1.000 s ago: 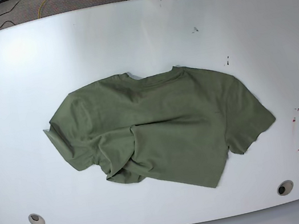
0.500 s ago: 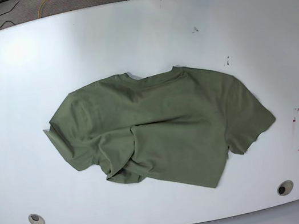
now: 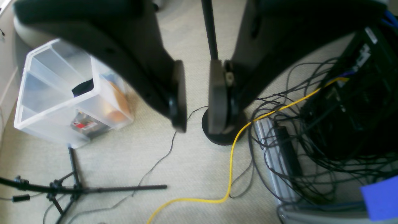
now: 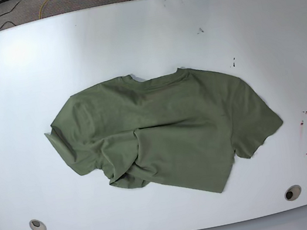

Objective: Fold the T-shirt properly

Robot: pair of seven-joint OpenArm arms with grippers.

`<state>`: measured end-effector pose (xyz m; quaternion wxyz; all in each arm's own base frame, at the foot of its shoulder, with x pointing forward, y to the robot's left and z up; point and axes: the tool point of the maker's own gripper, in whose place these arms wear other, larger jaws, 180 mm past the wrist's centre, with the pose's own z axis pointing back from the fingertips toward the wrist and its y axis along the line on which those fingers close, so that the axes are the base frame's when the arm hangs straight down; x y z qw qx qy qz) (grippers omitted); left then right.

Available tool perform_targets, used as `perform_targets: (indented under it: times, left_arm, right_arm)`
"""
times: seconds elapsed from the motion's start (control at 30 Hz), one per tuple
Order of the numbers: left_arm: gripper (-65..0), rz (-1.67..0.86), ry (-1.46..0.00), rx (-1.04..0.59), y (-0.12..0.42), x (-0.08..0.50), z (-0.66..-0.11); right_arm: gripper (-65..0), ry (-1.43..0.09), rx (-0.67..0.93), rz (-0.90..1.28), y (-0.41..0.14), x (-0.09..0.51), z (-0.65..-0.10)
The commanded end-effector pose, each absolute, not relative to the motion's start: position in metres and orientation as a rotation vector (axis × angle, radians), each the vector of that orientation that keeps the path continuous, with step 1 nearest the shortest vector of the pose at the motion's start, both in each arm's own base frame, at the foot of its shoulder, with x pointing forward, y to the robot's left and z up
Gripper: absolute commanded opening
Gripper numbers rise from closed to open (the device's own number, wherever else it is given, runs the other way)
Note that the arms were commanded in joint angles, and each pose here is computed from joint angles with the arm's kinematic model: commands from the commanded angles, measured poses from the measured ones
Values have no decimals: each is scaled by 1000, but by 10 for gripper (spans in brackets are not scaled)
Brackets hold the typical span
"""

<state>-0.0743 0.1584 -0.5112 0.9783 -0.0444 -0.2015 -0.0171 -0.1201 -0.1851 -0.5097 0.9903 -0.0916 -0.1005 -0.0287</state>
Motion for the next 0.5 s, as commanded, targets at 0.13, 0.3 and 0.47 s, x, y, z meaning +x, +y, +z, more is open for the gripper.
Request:
perform_targets:
  times: [0.13,0.3,0.47]
  left_arm:
    - [-439,-42,-482,-88,159,-62,-476]
    - [-440,-44,-531,-71,165,-48,-458]
    - [-435,-51,-562,-91,157,-37,-448]
  right_arm:
    - [-531,-281,-184,-43,-185,-103,-477]
    - [-532,-321,-178,-41,-184,-89,-463]
    - [-529,-359,-179,-39,-184,-75,-450]
